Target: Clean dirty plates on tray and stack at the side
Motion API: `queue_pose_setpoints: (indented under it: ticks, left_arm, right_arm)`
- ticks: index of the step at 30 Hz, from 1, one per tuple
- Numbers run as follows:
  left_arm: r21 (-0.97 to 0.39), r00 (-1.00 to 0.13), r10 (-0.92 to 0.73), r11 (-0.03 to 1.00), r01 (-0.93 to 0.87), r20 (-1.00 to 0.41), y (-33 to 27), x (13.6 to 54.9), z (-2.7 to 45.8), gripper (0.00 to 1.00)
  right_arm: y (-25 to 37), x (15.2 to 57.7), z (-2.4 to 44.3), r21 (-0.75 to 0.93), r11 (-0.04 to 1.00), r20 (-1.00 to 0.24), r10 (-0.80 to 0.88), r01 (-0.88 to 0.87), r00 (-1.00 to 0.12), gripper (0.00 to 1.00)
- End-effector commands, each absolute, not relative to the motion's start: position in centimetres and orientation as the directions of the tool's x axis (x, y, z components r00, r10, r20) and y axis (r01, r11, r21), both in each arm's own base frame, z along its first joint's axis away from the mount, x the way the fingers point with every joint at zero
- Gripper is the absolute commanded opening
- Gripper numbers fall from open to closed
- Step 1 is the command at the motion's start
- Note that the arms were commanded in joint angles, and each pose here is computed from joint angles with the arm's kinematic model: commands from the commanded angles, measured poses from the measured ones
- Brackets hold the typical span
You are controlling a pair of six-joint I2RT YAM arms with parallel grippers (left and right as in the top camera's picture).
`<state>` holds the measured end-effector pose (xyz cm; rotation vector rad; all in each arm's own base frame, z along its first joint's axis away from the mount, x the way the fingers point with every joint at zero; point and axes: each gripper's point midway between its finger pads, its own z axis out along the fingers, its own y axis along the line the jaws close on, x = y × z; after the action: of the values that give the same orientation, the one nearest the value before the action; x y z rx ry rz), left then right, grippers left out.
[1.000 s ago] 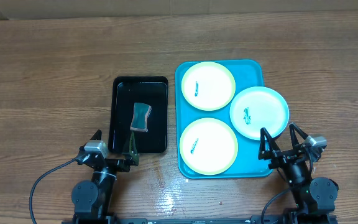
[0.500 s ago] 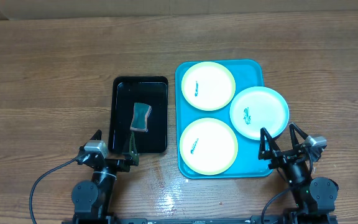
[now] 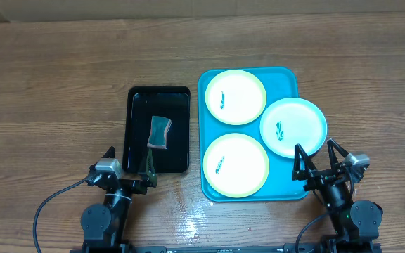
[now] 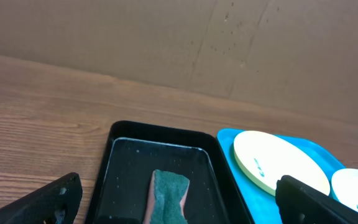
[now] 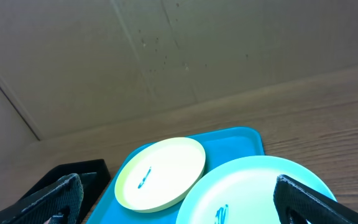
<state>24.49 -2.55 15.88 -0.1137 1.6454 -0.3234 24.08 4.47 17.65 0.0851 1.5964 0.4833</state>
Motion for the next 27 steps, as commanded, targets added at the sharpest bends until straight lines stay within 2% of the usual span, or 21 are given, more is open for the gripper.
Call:
queue_pose_setpoints:
  ticks: [1, 7, 9, 13, 18, 23, 27]
  left_arm:
    - [-0.288, -0.099, -0.278, 0.951, 0.111, -0.955, -2.4, 24.5, 15.9, 1.00]
    - [-0.396, -0.119, -0.380, 0.901, 0.179, -0.917, -3.7, 24.3, 16.5, 1.00]
    - [-0.406, -0.092, -0.395, 0.882, 0.239, -0.914, -4.5, 24.1, 17.8, 1.00]
    - [-0.362, 0.021, -0.392, 0.867, 0.342, -0.920, -5.4, 23.3, 22.1, 1.00]
    - [-0.287, 0.057, -0.326, 0.892, 0.350, -0.944, -5.5, 22.4, 26.0, 1.00]
    - [-0.234, -0.027, -0.238, 0.917, 0.323, -0.971, -5.6, 22.6, 29.6, 1.00]
    - [-0.284, -0.216, -0.229, 0.919, 0.274, -0.949, -5.6, 23.8, 31.5, 1.00]
  right_arm:
    - [4.4, 24.1, 17.4, 0.352, 0.907, -0.936, 0.340, -0.231, -0.092, 1.00]
    - [4.4, 24.1, 18.0, 0.347, 0.907, -0.938, 0.341, -0.240, -0.069, 1.00]
    - [4.7, 24.0, 18.2, 0.367, 0.895, -0.930, 0.360, -0.255, -0.075, 1.00]
    - [6.7, 23.2, 19.8, 0.442, 0.813, -0.893, 0.439, -0.380, -0.099, 1.00]
    - [8.0, 22.0, 22.3, 0.421, 0.785, -0.901, 0.420, -0.454, -0.108, 1.00]
    - [7.9, 20.8, 25.9, 0.361, 0.825, -0.931, 0.341, -0.434, -0.127, 1.00]
    - [7.0, 20.6, 28.6, 0.357, 0.871, -0.926, 0.282, -0.338, -0.251, 1.00]
